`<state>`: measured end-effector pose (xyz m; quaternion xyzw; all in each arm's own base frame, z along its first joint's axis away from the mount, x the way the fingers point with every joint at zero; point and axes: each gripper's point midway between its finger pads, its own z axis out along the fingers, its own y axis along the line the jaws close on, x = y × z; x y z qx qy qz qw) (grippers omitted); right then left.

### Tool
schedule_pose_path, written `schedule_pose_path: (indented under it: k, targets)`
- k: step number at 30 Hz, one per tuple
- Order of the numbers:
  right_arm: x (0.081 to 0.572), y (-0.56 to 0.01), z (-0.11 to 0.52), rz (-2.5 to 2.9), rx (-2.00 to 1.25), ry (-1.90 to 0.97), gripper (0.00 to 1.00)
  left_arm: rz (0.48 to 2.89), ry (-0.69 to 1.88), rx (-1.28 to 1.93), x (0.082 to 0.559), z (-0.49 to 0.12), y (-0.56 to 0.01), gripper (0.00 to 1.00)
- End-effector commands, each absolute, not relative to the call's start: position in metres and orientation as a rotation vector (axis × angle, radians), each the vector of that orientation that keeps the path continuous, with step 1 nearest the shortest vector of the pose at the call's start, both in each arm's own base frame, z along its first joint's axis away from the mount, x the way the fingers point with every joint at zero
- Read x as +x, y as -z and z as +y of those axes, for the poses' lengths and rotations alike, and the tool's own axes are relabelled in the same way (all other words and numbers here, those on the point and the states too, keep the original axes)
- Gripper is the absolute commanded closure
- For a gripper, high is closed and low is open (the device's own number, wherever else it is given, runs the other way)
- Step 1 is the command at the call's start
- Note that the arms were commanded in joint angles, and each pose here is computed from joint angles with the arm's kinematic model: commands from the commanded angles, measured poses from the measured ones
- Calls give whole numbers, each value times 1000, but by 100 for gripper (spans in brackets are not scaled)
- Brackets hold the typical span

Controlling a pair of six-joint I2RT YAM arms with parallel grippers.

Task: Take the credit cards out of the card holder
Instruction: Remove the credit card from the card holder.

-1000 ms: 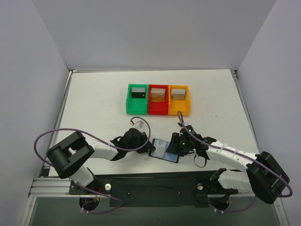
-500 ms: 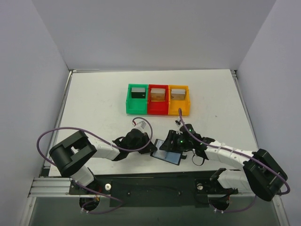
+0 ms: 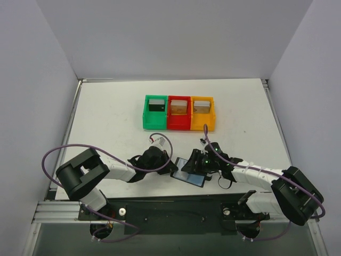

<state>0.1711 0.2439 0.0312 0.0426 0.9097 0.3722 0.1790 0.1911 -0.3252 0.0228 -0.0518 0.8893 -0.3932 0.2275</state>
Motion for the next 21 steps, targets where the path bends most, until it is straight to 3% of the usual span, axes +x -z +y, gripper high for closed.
schedule_pose_path:
  k: [1,21]
  targets:
    - [169,-33,240,2554,135,-1065,60,2565,896,-163,177,-296,12,91]
    - [169,-35,241,2543,144,-1094,60,2558,843,-190,182,-290,12,93]
